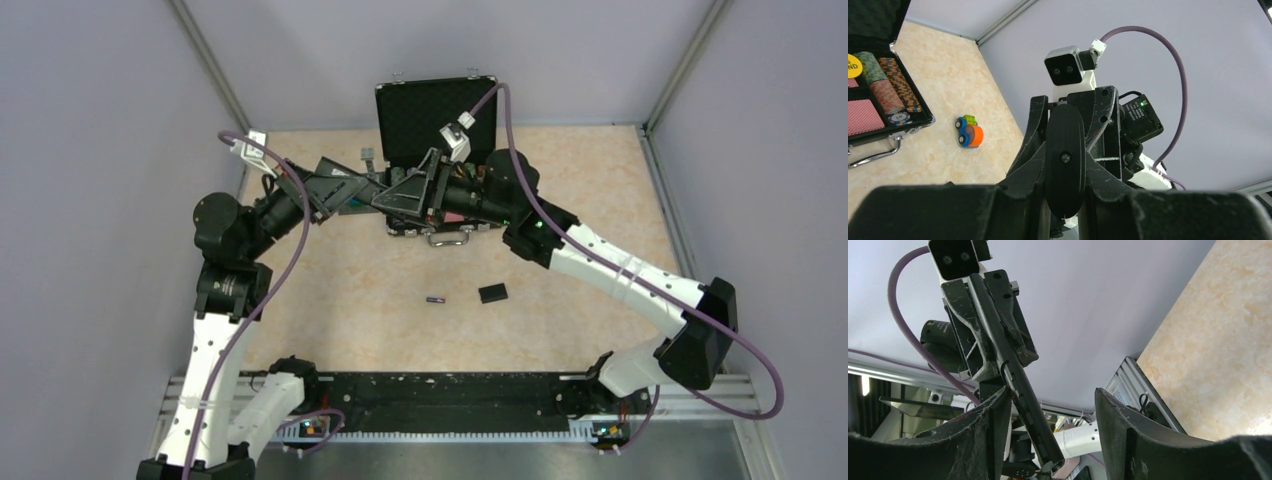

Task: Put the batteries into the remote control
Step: Load the battery into the remote control, then pick up the battery from the center of the board.

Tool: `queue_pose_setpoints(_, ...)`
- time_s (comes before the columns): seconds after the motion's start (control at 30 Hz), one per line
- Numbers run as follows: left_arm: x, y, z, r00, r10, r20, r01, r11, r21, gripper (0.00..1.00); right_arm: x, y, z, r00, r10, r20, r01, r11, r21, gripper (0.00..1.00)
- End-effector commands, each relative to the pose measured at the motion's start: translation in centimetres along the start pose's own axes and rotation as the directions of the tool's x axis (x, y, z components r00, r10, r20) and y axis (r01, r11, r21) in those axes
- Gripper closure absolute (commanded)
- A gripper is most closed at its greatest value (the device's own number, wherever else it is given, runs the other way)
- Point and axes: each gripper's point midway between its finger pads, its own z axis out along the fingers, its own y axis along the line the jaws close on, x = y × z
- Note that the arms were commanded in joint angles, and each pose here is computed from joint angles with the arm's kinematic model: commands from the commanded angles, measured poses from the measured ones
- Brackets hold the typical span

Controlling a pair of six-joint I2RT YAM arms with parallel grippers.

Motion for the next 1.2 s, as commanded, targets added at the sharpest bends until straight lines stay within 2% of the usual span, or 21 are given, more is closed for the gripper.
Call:
queue_pose_setpoints(0.0, -3.0, -7.7, -1.2, 0.99, 0.073, 0.117, -0.094, 0.98, 0.178, 1.0, 0.9, -5.5, -0.1, 0.999, 0.044, -0.031, -0.039, 0.988, 0.149, 0.4)
queue_pose_setpoints(0.07, -2.8, -6.8, -1.0, 0.991, 0.078, 0.113, -0.094, 0.984, 0.149, 1.0, 0.3, -4.8, -0.2, 0.999, 0.028, -0.018, -0.025, 0.993, 0.118, 0.33)
queue_pose_setpoints(0.2, -2.1, -4.2, -0.8, 0.989, 0.106, 0.101, -0.115, 0.99, 0.081, 1.0, -1.8, -1.8, -0.9, 0.998, -0.053, 0.041, 0.051, 0.998, 0.039, 0.12)
queue_pose_setpoints(0.3, -1.2, -1.0, -0.7, 0.991, 0.112, 0.074, -0.112, 0.994, -0.005, 1.0, -3.5, 0.6, -1.6, 0.991, -0.11, 0.071, 0.11, 0.994, -0.002, 0.05)
queue_pose_setpoints(0.43, -0.2, 2.0, -0.6, 0.992, 0.116, 0.049, -0.112, 0.991, -0.076, 1.0, -4.5, 0.7, -3.1, 0.986, -0.134, 0.101, 0.133, 0.991, 0.015, 0.01)
queue_pose_setpoints(0.57, 0.4, 4.8, -1.0, 0.992, 0.125, 0.032, -0.117, 0.977, -0.179, 1.0, -5.1, -3.2, -5.1, 0.985, -0.112, 0.129, 0.099, 0.989, 0.108, 0.01)
queue_pose_setpoints(0.63, 0.8, 7.0, -1.5, 0.991, 0.133, 0.02, -0.123, 0.956, -0.266, 1.0, -5.6, -6.4, -6.2, 0.977, -0.172, 0.129, 0.145, 0.97, 0.194, 0.05)
queue_pose_setpoints(0.73, 1.9, 11.2, -2.8, 0.993, 0.114, -0.006, -0.106, 0.901, -0.42, 1.0, -4.3, -13.1, -7.1, 0.946, -0.324, -0.017, 0.305, 0.872, 0.382, 0.16)
queue_pose_setpoints(0.8, 3.0, 13.6, -3.6, 0.997, 0.076, -0.025, -0.079, 0.864, -0.498, 1.0, -2.8, -17.5, -7.6, 0.908, -0.382, -0.173, 0.418, 0.794, 0.441, 0.28)
queue_pose_setpoints(0.83, 3.5, 14.7, -3.9, 0.998, 0.058, -0.034, -0.067, 0.847, -0.527, 1.0, -1.8, -19.3, -7.8, 0.887, -0.39, -0.248, 0.462, 0.763, 0.452, 0.29)
queue_pose_setpoints(0.9, 4.2, 16.2, -4.7, 0.999, 0.036, -0.037, -0.051, 0.813, -0.58, 1.0, 0.4, -22.7, -8.1, 0.822, -0.416, -0.389, 0.564, 0.688, 0.455, 0.3)
queue_pose_setpoints(1.03, 4.1, 18.6, -6.9, 0.999, 0.052, -0.01, -0.044, 0.715, -0.698, 1.0, 4.7, -26.8, -7.8, 0.629, -0.485, -0.608, 0.767, 0.516, 0.382, 0.28)
queue_pose_setpoints(1.1, 3.7, 19.5, -8.0, 0.998, 0.066, 0.012, -0.034, 0.656, -0.754, 1.0, 6.2, -28.1, -7.3, 0.563, -0.484, -0.67, 0.811, 0.48, 0.335, 0.27)
queue_pose_setpoints(1.17, 3.5, 20.3, -9.0, 0.997, 0.075, 0.025, -0.025, 0.601, -0.799, 1.0, 7.1, -30.2, -6.9, 0.544, -0.447, -0.71, 0.817, 0.476, 0.326, 0.28)
